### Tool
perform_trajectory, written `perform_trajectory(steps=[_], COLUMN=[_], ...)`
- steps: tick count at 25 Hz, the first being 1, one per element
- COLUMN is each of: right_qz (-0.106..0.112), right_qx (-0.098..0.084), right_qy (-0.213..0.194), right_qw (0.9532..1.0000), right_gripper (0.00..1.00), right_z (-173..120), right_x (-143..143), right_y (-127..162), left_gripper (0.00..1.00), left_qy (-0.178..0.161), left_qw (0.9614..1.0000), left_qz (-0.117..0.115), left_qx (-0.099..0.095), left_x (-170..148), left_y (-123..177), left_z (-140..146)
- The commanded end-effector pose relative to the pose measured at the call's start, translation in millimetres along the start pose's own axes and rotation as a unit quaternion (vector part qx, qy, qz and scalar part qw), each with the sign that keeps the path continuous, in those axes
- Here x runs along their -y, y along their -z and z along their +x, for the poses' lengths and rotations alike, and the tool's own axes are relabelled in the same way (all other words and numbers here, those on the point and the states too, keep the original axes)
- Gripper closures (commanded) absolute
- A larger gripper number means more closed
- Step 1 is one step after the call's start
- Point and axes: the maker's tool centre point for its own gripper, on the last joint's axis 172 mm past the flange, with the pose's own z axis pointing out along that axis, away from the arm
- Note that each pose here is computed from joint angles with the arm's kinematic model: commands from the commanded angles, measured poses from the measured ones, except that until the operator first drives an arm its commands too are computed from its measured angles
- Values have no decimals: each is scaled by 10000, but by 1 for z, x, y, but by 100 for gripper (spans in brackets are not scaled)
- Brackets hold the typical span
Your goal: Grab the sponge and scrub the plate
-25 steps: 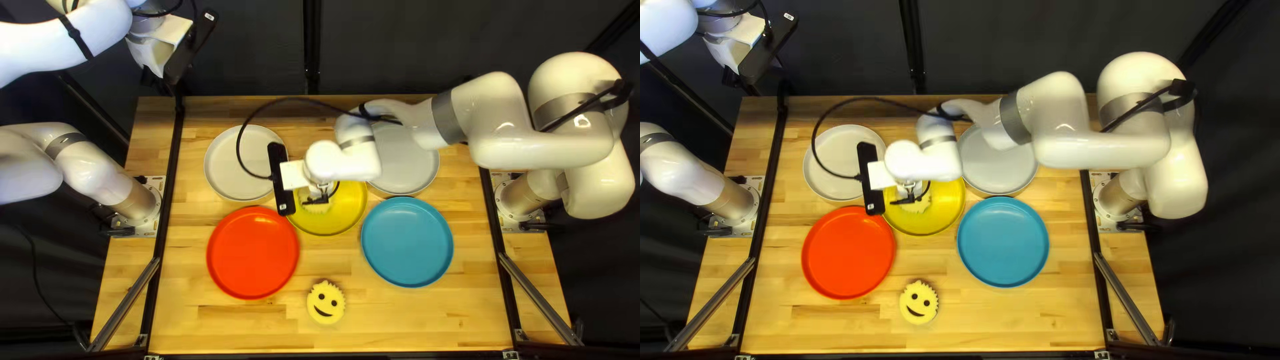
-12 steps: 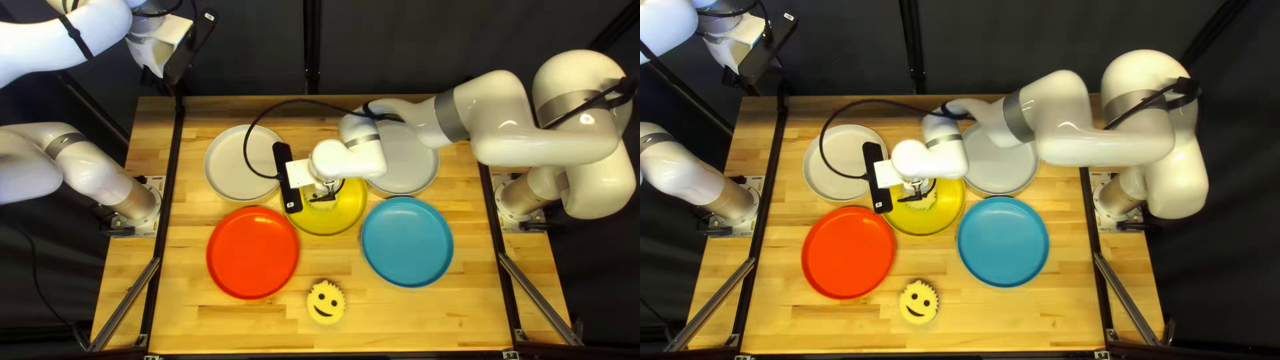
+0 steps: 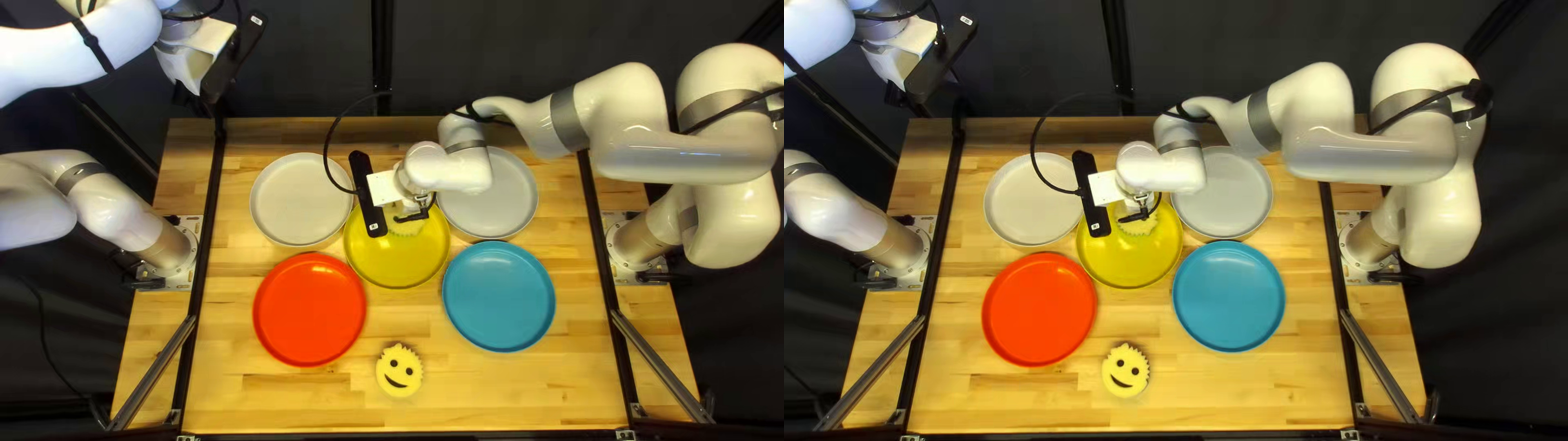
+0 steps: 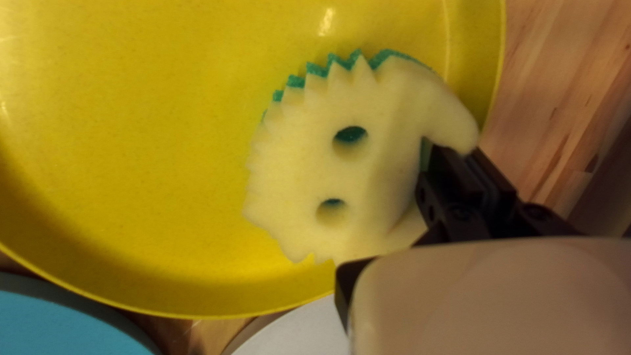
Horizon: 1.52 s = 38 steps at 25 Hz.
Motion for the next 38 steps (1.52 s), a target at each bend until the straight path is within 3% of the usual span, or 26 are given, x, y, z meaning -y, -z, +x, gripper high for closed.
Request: perform_trajectory(steps=[1,6,19,27,38], right_qz=[-53,-118,-104,-179,-62], right_qx=[-10,-29,-117,-129,-59], right_qy=[112,292,547,709,892], right_qw=[9999,9995,9984,9972,9960], right_gripper=[100,100,100,100,100], right_z=[10,18,-20,-21,-17], right_x=[25,46,-17,-24,24], right_y=[0,7,-11,-5,2], left_gripper=[0,0,0,0,0], left_qy=[0,0,0,0,0], left_qw=[10000,10000,10000,10000,10000], left_qz=[0,0,0,0,0], left_qx=[0,0,0,0,0], left_x=[0,0,0,0,0], left_y=[0,0,0,0,0], left_z=[0,0,0,0,0])
